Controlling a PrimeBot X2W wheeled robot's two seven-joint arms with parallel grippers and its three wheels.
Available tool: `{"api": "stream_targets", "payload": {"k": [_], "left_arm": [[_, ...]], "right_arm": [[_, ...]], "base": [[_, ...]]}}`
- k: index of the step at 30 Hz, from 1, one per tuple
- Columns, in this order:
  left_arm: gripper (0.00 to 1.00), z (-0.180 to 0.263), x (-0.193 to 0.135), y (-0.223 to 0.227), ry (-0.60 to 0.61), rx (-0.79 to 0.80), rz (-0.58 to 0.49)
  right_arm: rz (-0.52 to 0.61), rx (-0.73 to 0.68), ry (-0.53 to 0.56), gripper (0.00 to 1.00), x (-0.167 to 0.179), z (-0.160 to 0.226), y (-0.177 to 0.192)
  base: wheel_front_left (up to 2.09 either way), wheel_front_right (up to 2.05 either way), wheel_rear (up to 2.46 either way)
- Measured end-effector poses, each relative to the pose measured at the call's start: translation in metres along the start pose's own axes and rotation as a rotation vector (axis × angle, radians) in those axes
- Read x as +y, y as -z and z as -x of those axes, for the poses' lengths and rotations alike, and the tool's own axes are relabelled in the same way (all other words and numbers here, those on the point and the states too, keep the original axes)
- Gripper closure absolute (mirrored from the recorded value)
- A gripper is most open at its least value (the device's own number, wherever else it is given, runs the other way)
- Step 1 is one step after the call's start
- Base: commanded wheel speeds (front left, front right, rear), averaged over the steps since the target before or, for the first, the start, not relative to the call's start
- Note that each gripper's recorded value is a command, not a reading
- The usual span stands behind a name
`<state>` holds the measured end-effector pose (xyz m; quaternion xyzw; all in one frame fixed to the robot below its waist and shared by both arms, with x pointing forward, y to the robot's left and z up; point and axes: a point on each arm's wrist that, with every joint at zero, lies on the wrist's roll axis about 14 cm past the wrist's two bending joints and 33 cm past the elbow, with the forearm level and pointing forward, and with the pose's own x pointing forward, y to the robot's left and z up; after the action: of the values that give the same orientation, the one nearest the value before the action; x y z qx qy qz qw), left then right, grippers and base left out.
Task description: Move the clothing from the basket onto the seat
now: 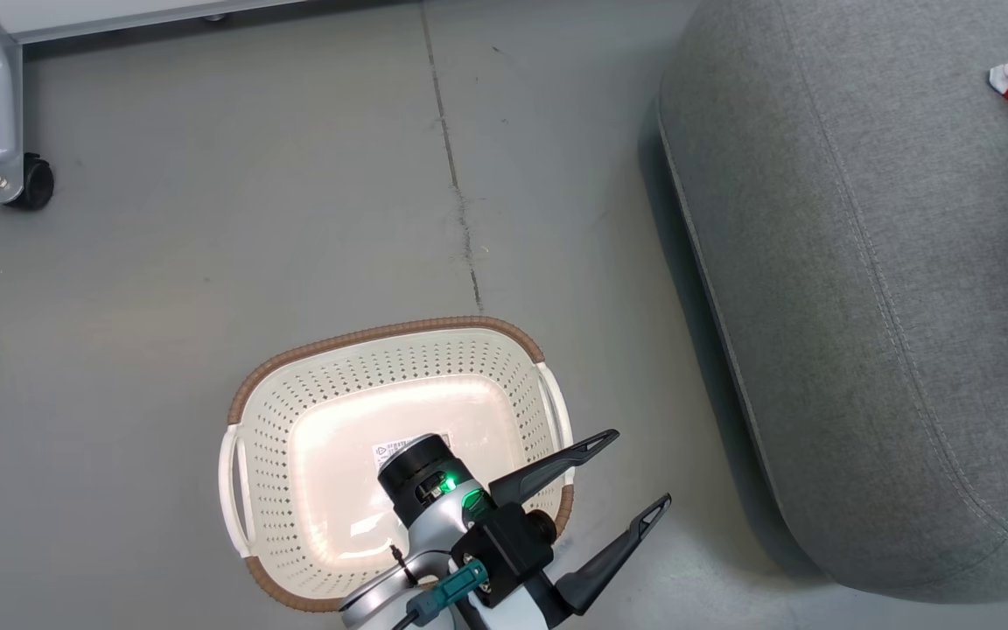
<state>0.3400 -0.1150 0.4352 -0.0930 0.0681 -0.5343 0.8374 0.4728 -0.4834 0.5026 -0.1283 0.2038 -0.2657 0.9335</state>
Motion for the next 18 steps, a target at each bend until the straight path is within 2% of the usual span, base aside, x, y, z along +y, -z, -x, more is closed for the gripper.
{"api": "stream_targets", "payload": {"k": [5,11,18], "left_arm": [[0.00,0.001,0.003,-0.002,-0.013,-0.003,-0.002],[0.00,-0.001,-0.001,-0.010,-0.016,-0.019,-0.015],[0.00,-0.003,-0.016,-0.021,0.004,-0.040,-0.027]], "right_arm": [[-0.014,0.119,-0.029,0.00,0.014,0.000,0.020],[-0.039,0.398,-0.088,0.00,0.034,0.023,0.070],[-0.041,0.412,-0.088,0.00,0.017,0.038,0.060]], "base": [[0.00,0.00,0.00],[0.00,0.00,0.00],[0.00,0.00,0.00]]}}
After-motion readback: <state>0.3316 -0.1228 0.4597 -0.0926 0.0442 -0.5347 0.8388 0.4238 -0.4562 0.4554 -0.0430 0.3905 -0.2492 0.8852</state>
